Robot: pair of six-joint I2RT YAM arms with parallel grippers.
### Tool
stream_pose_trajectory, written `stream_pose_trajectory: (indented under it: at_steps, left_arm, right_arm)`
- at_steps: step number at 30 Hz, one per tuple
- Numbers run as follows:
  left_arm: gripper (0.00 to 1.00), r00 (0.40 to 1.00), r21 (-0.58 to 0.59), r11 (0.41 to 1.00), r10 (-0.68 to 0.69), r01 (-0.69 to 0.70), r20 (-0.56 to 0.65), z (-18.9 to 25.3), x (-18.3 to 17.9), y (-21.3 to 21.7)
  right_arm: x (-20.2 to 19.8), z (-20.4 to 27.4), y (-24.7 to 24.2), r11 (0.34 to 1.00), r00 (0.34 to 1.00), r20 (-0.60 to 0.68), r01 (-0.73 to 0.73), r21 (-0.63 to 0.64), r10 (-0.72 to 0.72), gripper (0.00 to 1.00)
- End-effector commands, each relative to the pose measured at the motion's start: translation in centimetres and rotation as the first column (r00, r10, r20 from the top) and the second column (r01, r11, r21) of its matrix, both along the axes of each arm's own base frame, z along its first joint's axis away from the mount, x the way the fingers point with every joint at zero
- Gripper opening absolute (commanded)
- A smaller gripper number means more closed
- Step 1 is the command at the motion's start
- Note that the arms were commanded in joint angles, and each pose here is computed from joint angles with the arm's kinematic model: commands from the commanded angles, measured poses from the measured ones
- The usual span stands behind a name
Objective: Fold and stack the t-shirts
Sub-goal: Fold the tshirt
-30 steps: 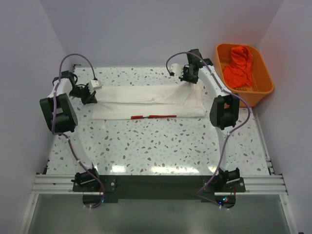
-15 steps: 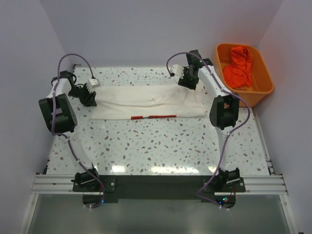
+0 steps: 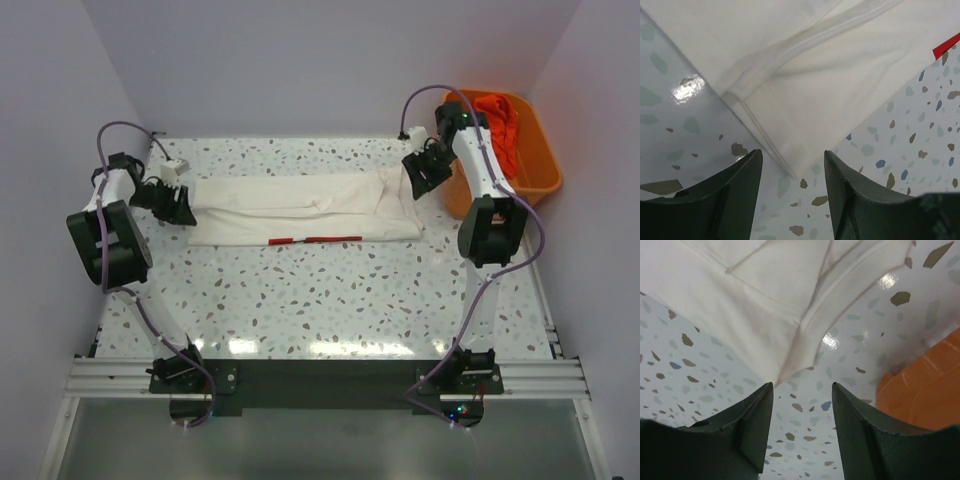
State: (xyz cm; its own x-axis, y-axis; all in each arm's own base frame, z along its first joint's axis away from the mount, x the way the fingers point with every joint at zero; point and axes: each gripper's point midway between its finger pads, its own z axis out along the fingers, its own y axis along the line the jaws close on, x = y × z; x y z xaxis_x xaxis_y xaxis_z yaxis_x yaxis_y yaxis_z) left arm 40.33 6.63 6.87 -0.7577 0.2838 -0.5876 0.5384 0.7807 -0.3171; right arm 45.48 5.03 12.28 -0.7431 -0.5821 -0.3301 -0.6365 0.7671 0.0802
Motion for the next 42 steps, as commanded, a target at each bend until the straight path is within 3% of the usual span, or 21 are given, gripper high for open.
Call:
stream_pose_trajectory:
  at_steps: [1, 12, 28, 36, 42]
  left_arm:
    - [0.57, 0.987, -0.010, 0.990, 0.139, -0.140, -0.079, 0.2, -0.7, 0.6]
    - [0.52, 0.956, 0.044, 0.973, 0.229, -0.225, -0.184, -2.5, -1.6, 1.7]
    - [0.43, 0.948, -0.035, 0.975, 0.203, -0.218, -0.244, -4.0, -1.6, -0.1]
    - [0.33, 0.958, -0.063, 0.979, 0.177, -0.195, -0.226, -3.2, -1.5, -0.6]
    - [0.20, 0.963, -0.082, 0.980, 0.157, -0.179, -0.221, -2.8, -1.5, -0.9]
  right_arm:
    - [-4.0, -0.7, 1.0, 0.976, 0.959, -0.238, 0.185, 0.117, -0.153, 0.54]
    - [-5.6, -4.5, 1.8, 0.959, 0.910, -0.370, 0.251, 0.131, -0.187, 0.55]
    - [-6.7, -6.4, 1.7, 0.961, 0.881, -0.442, 0.247, 0.121, -0.171, 0.57]
    - [-7.1, -6.3, 2.0, 0.960, 0.876, -0.452, 0.249, 0.130, -0.166, 0.57]
    - [-7.3, -6.2, 2.2, 0.957, 0.872, -0.461, 0.252, 0.141, -0.161, 0.54]
